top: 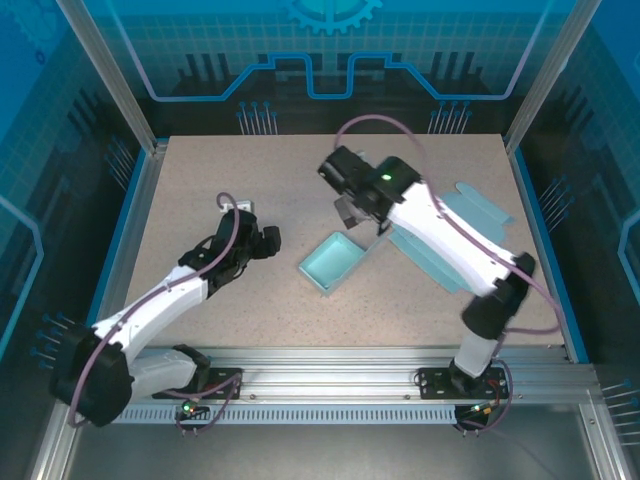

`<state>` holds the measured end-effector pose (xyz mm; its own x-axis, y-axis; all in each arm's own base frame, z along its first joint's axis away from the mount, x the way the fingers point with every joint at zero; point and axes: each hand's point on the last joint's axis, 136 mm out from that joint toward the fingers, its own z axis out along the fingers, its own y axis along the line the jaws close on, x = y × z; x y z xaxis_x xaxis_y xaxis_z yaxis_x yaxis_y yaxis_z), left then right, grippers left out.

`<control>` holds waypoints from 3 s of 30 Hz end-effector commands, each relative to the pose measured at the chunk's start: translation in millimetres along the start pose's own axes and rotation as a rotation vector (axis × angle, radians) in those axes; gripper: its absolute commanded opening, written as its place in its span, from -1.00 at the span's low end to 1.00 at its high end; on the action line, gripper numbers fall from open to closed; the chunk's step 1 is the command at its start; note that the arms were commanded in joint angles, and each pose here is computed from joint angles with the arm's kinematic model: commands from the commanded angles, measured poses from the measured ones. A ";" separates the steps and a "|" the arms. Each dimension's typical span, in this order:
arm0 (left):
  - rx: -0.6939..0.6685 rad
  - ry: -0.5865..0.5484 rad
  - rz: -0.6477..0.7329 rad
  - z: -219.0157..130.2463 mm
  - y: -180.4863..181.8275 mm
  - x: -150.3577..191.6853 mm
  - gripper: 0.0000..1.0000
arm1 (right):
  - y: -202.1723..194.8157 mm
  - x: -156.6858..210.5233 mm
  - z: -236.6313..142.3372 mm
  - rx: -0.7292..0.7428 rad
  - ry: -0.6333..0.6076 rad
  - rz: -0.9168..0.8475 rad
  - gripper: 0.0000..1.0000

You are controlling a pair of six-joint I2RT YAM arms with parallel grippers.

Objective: Fold the paper box

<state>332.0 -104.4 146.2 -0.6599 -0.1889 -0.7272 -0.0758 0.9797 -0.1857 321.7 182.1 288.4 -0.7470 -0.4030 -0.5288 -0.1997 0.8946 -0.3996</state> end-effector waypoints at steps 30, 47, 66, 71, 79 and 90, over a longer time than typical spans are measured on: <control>0.067 0.355 -0.013 78.9 -23.2 76.8 0.32 | 92.4 179.3 111.0 -0.460 0.170 0.633 0.41; 0.197 0.461 -0.013 71.1 -59.9 123.5 0.08 | 120.7 129.8 160.9 -0.528 0.201 0.593 -0.13; 0.397 0.363 -0.030 13.3 -128.0 131.5 0.05 | 46.9 74.8 205.2 -0.490 0.192 0.610 -0.06; 0.355 0.184 -0.016 -16.1 -104.4 77.6 0.18 | 4.2 98.0 178.1 -0.354 0.173 0.640 -0.03; 0.136 0.051 -0.119 2.4 -17.6 14.3 0.22 | -4.3 160.4 131.1 -0.309 0.169 0.748 -0.03; 0.248 0.258 -0.222 88.9 -35.1 32.5 -0.07 | 90.8 180.4 92.4 -0.563 0.134 0.732 -0.02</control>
<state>367.8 -127.5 61.0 -0.8048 -0.3440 -0.4837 -0.1471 0.9051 -0.3990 227.8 147.7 88.6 -0.8696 0.2546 -0.4231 0.0950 0.9271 0.3626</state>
